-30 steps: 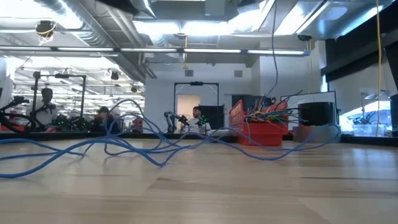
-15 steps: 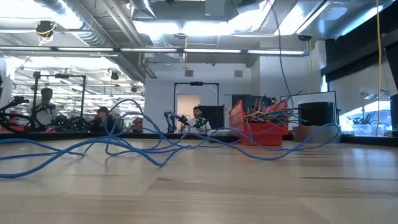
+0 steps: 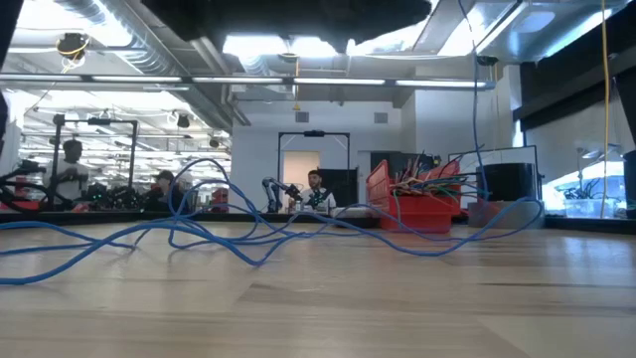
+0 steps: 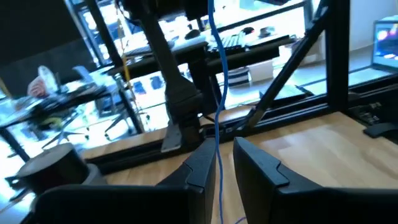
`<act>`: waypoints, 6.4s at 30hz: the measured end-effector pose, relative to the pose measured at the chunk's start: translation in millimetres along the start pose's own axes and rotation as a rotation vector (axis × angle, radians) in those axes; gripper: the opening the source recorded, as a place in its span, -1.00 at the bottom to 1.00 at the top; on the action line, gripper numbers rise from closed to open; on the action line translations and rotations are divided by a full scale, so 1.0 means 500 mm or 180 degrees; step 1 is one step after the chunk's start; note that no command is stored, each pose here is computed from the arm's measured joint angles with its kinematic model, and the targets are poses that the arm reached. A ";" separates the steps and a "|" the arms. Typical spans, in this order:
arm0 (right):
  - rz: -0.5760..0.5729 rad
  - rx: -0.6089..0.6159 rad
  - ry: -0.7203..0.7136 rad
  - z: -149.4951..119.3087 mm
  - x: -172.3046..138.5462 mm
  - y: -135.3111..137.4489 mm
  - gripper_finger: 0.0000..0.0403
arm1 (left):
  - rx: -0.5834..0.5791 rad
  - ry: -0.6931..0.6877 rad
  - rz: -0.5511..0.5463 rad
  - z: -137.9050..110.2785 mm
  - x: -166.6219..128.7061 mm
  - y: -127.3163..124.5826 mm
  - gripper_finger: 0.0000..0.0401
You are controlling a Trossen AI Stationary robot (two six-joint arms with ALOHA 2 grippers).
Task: Coil cords
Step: Coil the blue wire into the black spool
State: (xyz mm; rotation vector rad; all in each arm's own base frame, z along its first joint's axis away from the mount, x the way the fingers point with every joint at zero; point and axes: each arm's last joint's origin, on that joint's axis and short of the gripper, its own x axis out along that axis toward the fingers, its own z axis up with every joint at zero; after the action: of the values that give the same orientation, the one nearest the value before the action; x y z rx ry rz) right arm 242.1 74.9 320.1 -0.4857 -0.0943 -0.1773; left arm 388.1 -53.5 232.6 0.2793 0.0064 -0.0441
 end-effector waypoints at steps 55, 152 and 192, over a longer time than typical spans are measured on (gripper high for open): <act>0.0185 0.0012 -0.0425 -0.051 0.049 0.043 -0.96 | -0.0099 -0.0308 -0.0511 -0.022 0.019 -0.007 -0.76; -0.0111 -0.0344 -0.0182 -0.023 0.034 0.063 -0.96 | -0.0211 0.0100 -0.0386 -0.087 0.105 -0.031 -0.36; -0.0007 -0.0534 0.0386 -0.001 -0.005 0.070 -0.96 | 0.0263 0.2157 0.1206 0.081 -0.216 0.080 -0.99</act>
State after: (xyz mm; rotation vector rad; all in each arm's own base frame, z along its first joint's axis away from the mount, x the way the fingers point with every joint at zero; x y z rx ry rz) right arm 246.5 105.7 303.3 -0.6409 0.0390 -0.2174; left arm 281.8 -21.9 283.8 0.3635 0.6250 0.4294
